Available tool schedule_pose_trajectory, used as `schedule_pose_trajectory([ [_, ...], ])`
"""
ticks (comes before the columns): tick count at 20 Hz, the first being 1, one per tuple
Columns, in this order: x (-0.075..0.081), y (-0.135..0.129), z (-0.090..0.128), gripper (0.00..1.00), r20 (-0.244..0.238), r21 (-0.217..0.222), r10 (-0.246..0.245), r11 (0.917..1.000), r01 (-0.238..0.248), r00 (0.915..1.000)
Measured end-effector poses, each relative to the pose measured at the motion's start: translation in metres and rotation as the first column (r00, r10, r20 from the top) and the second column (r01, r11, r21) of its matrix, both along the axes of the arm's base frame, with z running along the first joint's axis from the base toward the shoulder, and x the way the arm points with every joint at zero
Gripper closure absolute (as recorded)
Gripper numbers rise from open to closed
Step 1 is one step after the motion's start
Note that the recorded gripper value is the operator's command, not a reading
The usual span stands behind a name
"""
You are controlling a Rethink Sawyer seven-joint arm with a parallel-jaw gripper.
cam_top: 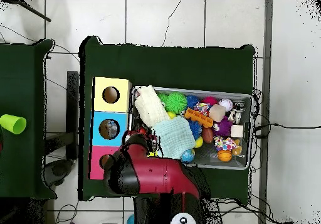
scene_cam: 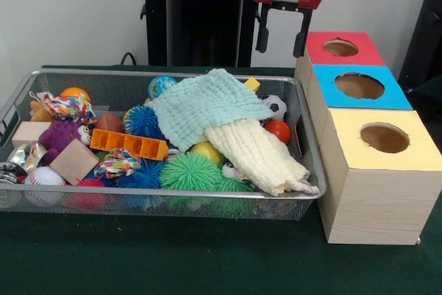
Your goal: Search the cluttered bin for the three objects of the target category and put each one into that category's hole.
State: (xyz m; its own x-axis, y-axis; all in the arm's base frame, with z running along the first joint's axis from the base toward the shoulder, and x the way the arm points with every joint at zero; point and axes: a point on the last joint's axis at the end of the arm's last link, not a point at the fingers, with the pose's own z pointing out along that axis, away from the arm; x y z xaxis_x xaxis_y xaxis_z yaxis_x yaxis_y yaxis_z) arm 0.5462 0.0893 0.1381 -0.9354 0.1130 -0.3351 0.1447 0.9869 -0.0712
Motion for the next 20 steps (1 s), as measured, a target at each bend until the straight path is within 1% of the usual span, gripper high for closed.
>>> schedule_pose_trajectory([
  [4, -0.012, -0.001, -0.019, 0.0, -0.002, -0.005, 0.022, 0.9997, -0.022, 0.9998],
  [6, -0.015, -0.002, -0.025, 0.0, 0.0, -0.007, 0.029, 0.9996, -0.029, 0.9996],
  [9, -0.024, -0.009, -0.041, 0.0, 0.002, -0.01, 0.044, 0.999, -0.044, 0.999],
  [16, -0.034, -0.027, -0.061, 0.0, 0.0, -0.01, 0.065, 0.9978, -0.065, 0.9979],
  [18, -0.039, -0.033, -0.068, 0.0, -0.014, -0.011, 0.073, 0.9973, -0.073, 0.9972],
  [20, -0.041, -0.035, -0.071, 0.0, -0.02, -0.012, 0.077, 0.9969, -0.077, 0.9968],
])
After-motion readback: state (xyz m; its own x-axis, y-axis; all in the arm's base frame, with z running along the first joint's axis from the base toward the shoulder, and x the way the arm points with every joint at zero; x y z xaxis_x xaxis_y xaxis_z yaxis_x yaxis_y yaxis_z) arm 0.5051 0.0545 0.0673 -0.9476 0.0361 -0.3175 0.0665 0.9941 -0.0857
